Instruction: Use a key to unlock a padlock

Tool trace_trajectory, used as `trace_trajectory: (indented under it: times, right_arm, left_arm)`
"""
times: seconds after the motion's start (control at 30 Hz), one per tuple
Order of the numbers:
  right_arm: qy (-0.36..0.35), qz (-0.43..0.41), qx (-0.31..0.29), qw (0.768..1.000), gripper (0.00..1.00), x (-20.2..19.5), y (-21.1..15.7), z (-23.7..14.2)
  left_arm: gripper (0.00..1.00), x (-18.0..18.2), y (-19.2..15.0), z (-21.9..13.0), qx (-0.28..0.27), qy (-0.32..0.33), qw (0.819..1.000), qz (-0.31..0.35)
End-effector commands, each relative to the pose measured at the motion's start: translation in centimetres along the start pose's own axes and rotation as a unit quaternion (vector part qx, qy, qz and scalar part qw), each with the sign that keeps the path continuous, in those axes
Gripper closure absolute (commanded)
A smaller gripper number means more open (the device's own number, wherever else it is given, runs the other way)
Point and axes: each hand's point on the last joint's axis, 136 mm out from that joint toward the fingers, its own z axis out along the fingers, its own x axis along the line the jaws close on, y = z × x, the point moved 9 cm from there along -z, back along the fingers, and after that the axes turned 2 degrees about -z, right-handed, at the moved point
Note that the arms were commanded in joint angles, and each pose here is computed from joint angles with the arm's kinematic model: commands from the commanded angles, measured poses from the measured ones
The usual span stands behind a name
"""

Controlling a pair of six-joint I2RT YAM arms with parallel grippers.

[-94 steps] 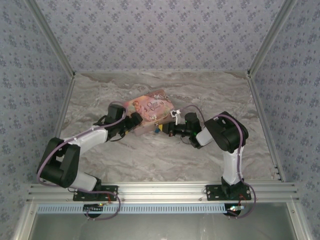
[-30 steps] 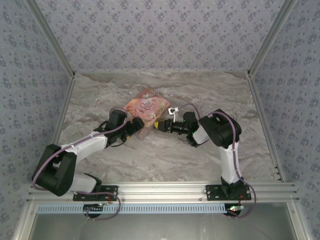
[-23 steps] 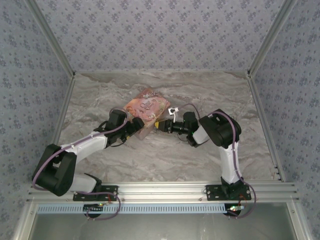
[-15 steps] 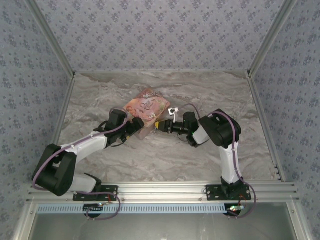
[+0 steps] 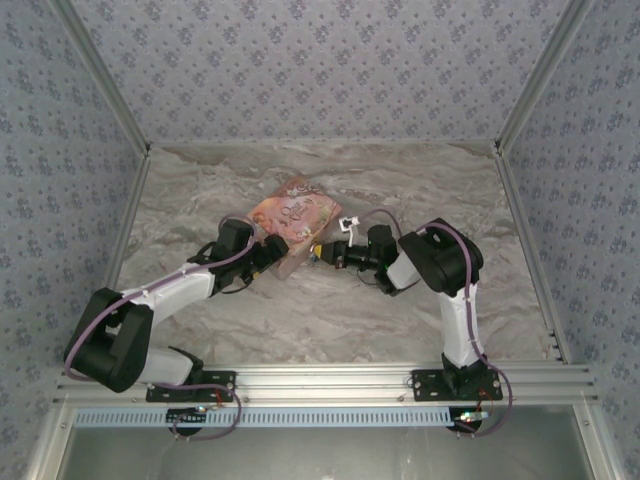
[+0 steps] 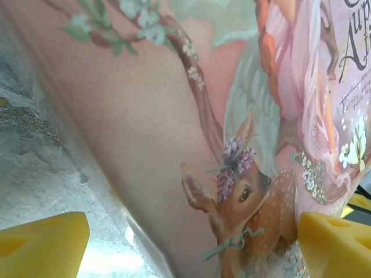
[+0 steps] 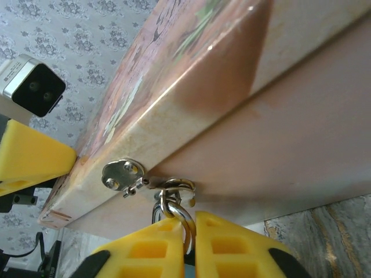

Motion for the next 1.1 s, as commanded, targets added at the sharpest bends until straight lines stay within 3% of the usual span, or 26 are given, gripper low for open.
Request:
trace_trajectory:
  times: [0.0,0.13,1.07]
  right_arm:
    - [0.012,-0.004,0.014,1.0,0.94,0.2,-0.4,0.4]
    - [0.003,0.006,0.008,1.0,1.0,-0.1,-0.3,0.4]
    - [-0.027,0.085,-0.102,0.991,1.0,-0.2,3.7,-0.4]
  left_arm:
    - [0.08,2.4,-1.0,0.4,0.018,0.077,0.997,-0.009]
    - [0.08,2.5,-1.0,0.3,0.016,0.08,0.997,-0.007]
    - [0.07,3.9,-1.7,0.5,0.026,0.098,0.995,-0.01]
